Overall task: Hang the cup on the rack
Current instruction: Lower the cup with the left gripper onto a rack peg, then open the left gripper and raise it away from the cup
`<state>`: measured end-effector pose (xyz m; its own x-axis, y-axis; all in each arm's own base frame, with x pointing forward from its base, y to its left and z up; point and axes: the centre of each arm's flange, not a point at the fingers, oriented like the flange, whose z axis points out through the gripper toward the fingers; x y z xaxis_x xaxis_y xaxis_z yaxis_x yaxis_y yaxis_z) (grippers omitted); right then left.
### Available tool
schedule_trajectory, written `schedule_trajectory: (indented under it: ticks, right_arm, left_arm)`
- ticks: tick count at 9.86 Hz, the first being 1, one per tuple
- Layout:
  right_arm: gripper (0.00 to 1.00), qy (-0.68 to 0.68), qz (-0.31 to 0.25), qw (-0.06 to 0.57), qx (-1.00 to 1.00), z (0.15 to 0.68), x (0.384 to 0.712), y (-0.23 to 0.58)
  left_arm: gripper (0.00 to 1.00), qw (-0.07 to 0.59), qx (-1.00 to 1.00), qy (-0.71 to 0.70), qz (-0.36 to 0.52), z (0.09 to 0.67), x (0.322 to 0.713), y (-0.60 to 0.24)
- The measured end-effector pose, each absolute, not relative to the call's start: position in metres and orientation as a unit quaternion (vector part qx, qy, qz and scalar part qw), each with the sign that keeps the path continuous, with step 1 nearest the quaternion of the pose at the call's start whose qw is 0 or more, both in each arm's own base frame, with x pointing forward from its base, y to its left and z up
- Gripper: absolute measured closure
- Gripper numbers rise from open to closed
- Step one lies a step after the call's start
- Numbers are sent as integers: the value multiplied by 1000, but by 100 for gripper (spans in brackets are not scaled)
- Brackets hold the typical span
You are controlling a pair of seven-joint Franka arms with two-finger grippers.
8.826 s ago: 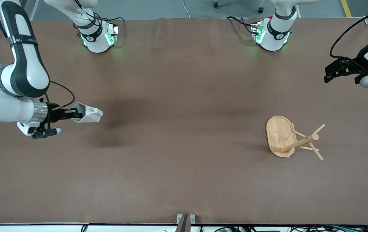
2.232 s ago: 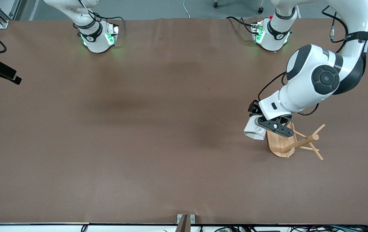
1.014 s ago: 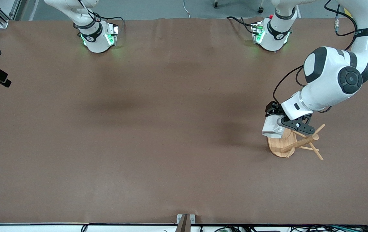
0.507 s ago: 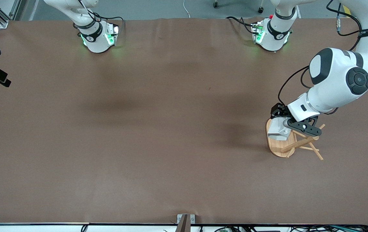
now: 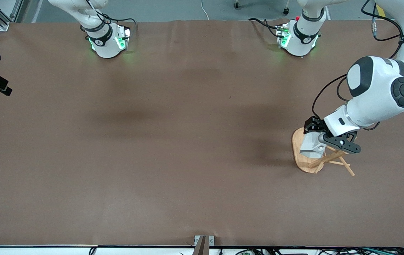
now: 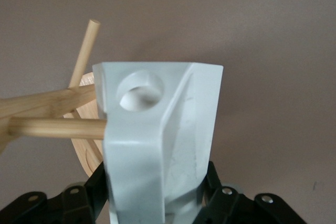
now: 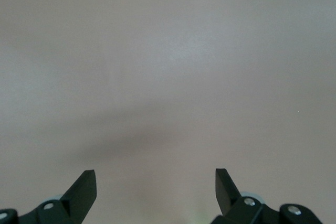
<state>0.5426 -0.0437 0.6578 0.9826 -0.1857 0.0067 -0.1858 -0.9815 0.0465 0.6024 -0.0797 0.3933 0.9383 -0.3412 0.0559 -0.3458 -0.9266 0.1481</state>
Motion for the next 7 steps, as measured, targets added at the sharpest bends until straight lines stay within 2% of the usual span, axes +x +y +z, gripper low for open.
schedule_trajectory:
  ticks: [5,7]
  right_arm:
    - [0,-94,1,23,995,658,542,-44]
    - [0,-94,1,23,995,658,542,-44]
  left_arm:
    - [26,77,982,-173,22,383,611,-59]
    - [1,77,983,-164,29,388,613,-60]
